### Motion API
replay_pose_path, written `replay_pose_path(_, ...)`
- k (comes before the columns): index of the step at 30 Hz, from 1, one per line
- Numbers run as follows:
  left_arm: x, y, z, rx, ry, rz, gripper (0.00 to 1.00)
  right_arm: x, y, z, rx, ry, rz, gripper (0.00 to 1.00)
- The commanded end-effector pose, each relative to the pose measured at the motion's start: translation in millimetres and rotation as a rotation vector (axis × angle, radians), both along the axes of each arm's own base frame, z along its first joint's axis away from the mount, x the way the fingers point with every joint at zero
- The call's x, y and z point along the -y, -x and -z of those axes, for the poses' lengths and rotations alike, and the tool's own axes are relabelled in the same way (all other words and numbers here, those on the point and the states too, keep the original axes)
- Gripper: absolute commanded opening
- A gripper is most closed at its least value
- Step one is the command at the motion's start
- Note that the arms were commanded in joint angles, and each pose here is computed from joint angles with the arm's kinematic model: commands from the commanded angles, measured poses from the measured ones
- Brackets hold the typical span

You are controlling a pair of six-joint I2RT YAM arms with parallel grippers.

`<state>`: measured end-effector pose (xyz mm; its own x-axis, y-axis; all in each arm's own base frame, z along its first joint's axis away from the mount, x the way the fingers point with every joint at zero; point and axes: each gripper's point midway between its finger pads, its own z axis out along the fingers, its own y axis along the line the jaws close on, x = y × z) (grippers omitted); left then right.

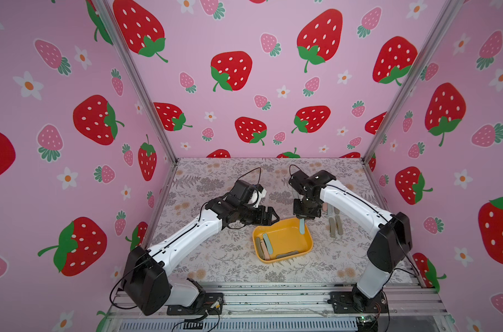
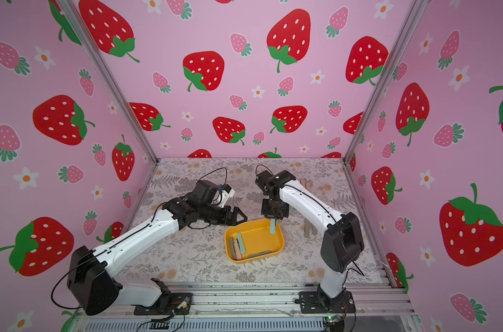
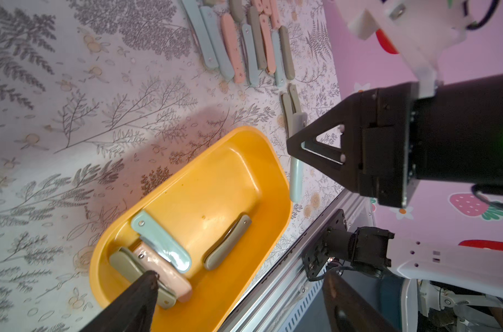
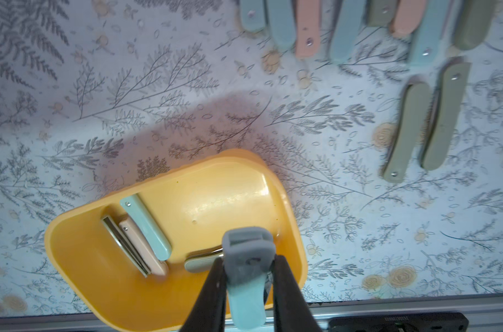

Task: Take the fruit knife out of the storage box
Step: Place the fruit knife at the center of the board.

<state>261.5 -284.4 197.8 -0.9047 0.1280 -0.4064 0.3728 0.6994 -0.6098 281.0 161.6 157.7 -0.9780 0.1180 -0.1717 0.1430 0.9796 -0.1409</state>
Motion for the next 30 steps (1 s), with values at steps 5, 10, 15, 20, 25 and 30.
replay_pose_path(5, 50, -23, -14, 0.040, 0.068, 0.107, 0.89, 71, -4, 16, -0.048, 0.105, 0.079, 0.20)
replay_pose_path(10, 65, -31, -9, 0.016, 0.085, 0.132, 0.89, 95, -19, 39, -0.083, 0.191, 0.089, 0.20)
replay_pose_path(15, 69, -32, -5, 0.002, 0.084, 0.151, 0.89, 106, -38, 65, -0.104, 0.255, 0.065, 0.20)
replay_pose_path(20, 69, -29, 1, -0.014, 0.075, 0.164, 0.89, 108, -57, 80, -0.118, 0.325, 0.016, 0.20)
replay_pose_path(25, 70, -28, 4, -0.024, 0.075, 0.172, 0.89, 109, -64, 96, -0.146, 0.358, -0.020, 0.20)
replay_pose_path(30, 70, -29, 5, -0.029, 0.070, 0.181, 0.89, 113, -66, 107, -0.166, 0.395, -0.037, 0.22)
